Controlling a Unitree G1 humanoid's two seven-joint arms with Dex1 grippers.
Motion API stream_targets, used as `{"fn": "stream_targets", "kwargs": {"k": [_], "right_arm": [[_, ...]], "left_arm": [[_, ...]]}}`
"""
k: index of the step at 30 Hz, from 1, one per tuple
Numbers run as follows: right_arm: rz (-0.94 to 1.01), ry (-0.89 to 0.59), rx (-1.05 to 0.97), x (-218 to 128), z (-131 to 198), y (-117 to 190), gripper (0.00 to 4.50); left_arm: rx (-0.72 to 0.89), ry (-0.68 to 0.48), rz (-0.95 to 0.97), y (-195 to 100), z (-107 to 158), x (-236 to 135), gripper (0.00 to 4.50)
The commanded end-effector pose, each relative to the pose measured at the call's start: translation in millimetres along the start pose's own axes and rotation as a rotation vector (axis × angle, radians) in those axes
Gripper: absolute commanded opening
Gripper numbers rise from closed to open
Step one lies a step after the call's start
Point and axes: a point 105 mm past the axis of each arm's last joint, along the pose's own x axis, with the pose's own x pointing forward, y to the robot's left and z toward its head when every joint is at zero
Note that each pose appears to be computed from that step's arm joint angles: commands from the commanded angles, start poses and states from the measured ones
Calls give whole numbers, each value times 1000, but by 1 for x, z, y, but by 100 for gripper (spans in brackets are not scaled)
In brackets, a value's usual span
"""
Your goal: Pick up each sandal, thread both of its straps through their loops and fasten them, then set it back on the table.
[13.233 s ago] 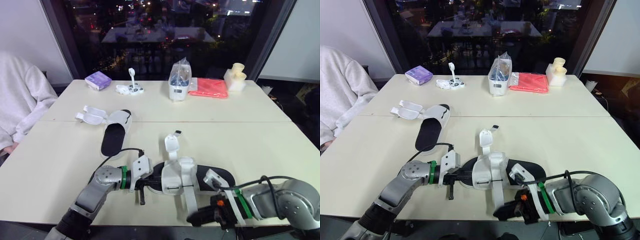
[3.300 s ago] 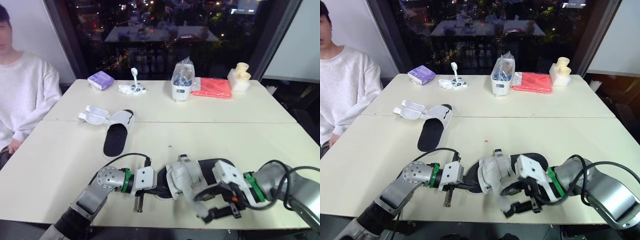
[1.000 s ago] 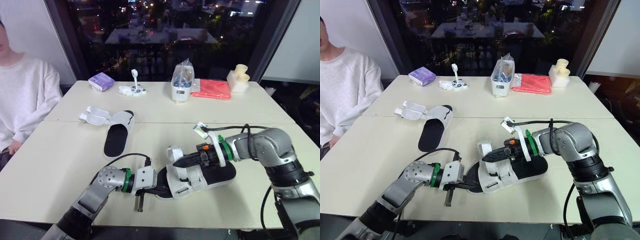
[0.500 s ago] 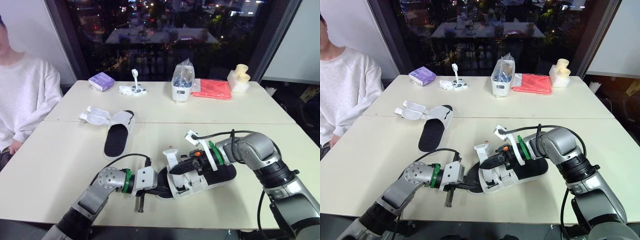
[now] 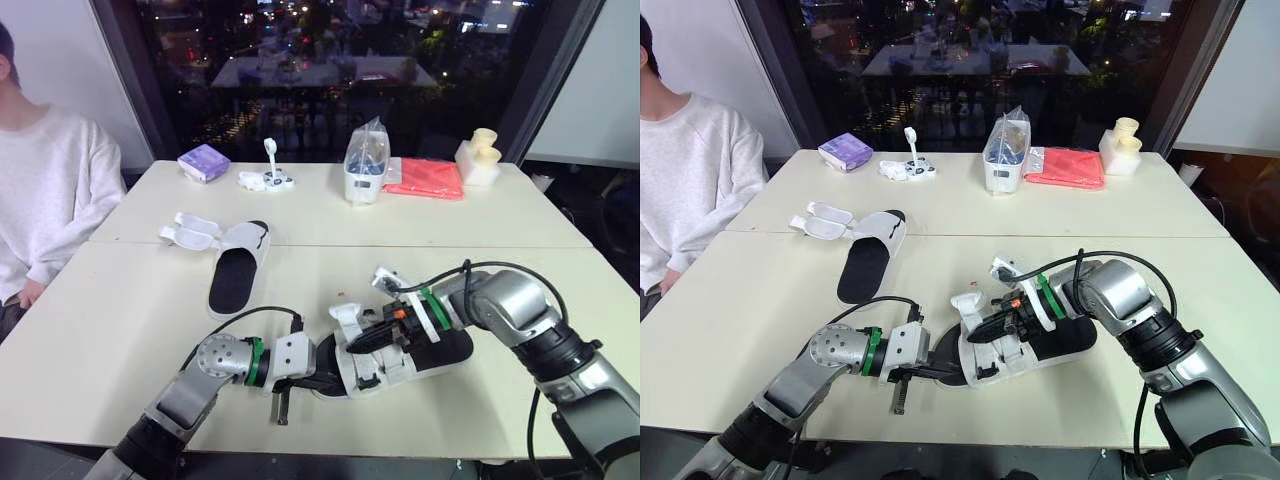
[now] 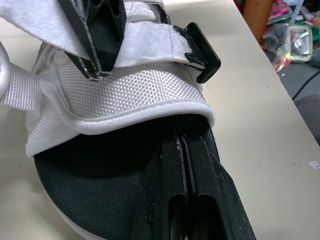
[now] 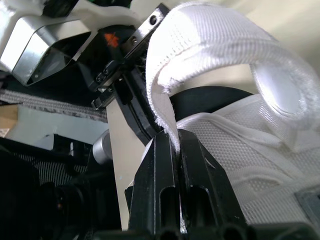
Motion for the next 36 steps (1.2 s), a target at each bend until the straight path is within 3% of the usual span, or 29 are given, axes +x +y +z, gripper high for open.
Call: {"fn": "stream_targets", "kwargs": {"k": [1,7,24,27,34,36], "right_arm": [[-22,43,-31,-2,-6,-4,4],[20,48,-86,0,-4,7,4],[36,162,-211,9,-37,27,4],[27,146,-219,7,-35,27,91],[0,111,-246,-4,-25,31,430],[-27,108,-262,-15,-22,35,446]], "left_arm": [[-51,72,-19,-7,-18,3,0],[-52,73,-8,-5,-18,2,0],[-47,75,-6,-4,-18,1,0],[-46,74,-8,-4,-18,2,0],[-43,74,-14,-4,-18,3,0],[-41,74,-17,-5,-18,3,0]]}}
